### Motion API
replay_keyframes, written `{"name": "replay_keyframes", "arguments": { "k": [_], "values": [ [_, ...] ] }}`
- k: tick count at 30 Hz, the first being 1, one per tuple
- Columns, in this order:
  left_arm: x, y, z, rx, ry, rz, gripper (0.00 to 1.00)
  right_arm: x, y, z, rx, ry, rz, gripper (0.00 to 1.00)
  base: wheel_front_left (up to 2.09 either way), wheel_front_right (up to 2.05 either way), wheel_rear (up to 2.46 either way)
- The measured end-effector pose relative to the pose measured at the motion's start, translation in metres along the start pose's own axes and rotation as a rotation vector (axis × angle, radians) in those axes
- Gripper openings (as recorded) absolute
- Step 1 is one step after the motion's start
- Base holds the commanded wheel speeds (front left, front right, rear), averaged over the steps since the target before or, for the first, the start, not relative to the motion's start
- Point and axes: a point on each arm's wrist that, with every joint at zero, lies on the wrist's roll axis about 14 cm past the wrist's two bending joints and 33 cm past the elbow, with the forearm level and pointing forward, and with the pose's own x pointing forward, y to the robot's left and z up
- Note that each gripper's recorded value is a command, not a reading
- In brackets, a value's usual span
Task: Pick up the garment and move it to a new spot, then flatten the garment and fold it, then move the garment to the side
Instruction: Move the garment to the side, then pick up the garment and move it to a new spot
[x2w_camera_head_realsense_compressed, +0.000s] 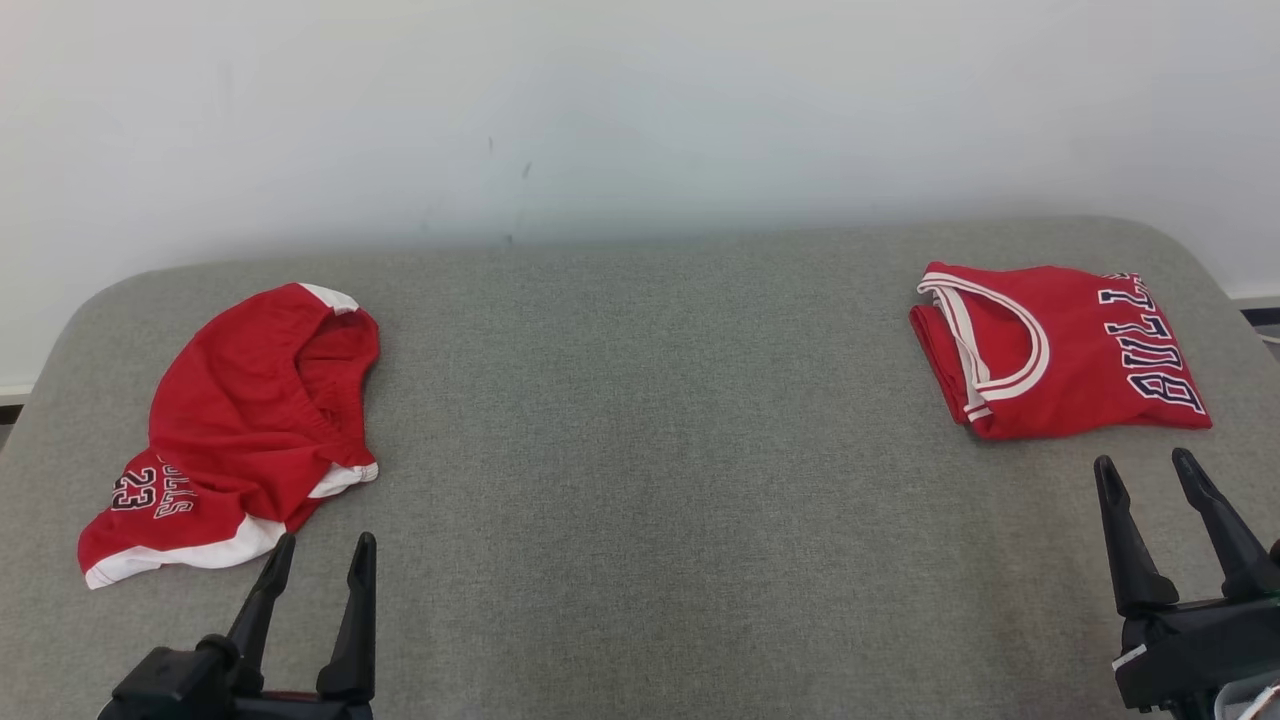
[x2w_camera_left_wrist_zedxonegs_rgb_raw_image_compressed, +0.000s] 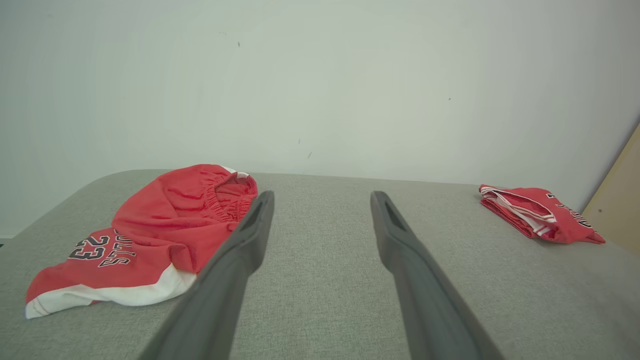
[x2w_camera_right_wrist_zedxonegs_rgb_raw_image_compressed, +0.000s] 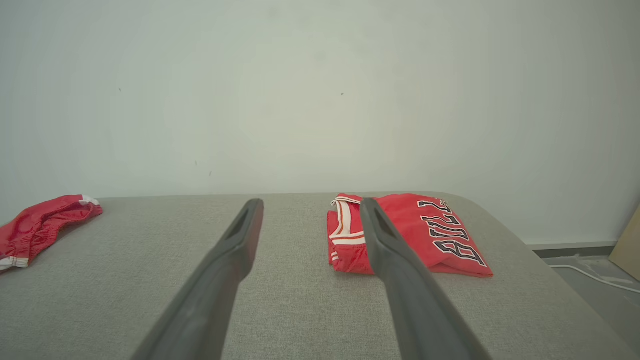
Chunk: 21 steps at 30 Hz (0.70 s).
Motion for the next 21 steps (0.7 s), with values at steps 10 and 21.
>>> {"name": "replay_keyframes", "arguments": {
  "k": [10, 21],
  "values": [
    [0.000, -0.003, 0.004, -0.014, -0.021, 0.005, 1.00, -0.001, 0.009, 0.012, -0.030, -0.064, -0.003, 1.00, 0.00, 0.00, 0.00],
    [-0.002, -0.003, 0.006, 0.000, -0.031, 0.014, 1.00, -0.003, 0.012, 0.016, -0.052, -0.091, -0.011, 1.00, 0.00, 0.00, 0.00]
  ]
}}
